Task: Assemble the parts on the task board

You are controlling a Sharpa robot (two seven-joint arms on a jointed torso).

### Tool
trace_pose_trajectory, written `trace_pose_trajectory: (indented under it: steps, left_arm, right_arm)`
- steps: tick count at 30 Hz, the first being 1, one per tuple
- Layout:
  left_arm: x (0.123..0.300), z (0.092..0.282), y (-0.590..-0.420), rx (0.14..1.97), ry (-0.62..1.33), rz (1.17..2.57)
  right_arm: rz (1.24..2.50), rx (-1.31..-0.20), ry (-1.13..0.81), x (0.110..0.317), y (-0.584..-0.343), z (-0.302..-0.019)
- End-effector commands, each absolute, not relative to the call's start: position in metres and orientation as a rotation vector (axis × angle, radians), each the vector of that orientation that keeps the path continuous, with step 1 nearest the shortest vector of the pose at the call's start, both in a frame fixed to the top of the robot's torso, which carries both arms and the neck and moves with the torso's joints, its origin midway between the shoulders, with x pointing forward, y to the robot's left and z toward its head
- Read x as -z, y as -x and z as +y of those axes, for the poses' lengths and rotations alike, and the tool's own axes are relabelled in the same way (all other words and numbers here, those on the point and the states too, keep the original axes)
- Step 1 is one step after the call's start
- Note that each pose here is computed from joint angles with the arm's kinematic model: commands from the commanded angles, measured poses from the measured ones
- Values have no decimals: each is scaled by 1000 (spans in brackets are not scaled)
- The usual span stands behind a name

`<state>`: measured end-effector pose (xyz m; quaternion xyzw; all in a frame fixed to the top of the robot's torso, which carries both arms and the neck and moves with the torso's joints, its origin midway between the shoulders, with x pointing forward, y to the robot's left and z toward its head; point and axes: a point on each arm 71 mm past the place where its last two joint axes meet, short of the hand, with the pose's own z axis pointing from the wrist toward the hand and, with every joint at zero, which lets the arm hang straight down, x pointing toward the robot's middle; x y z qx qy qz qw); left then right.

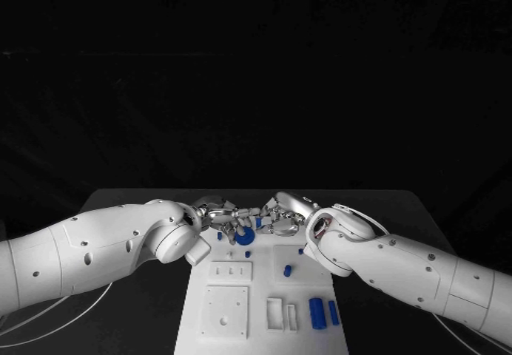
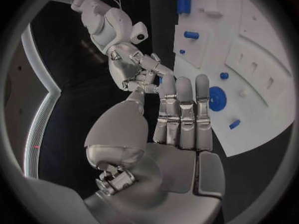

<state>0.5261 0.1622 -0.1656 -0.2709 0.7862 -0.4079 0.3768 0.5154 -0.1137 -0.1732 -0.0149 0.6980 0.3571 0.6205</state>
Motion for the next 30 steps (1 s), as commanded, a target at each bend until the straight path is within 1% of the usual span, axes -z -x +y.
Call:
trace_pose_trajectory:
  steps: [1,12,30]
  left_arm:
    - [166,158,-524,1013,627,2046]
    - [169,153,-522,940,545,2075]
    - [170,155,-523,937,593,2085]
  right_arm:
    - [1617,-814,57,173,-514,-109]
    - [1620,-826,66,172,-511,-103]
    - [1661,-827,92,176,-507,-98]
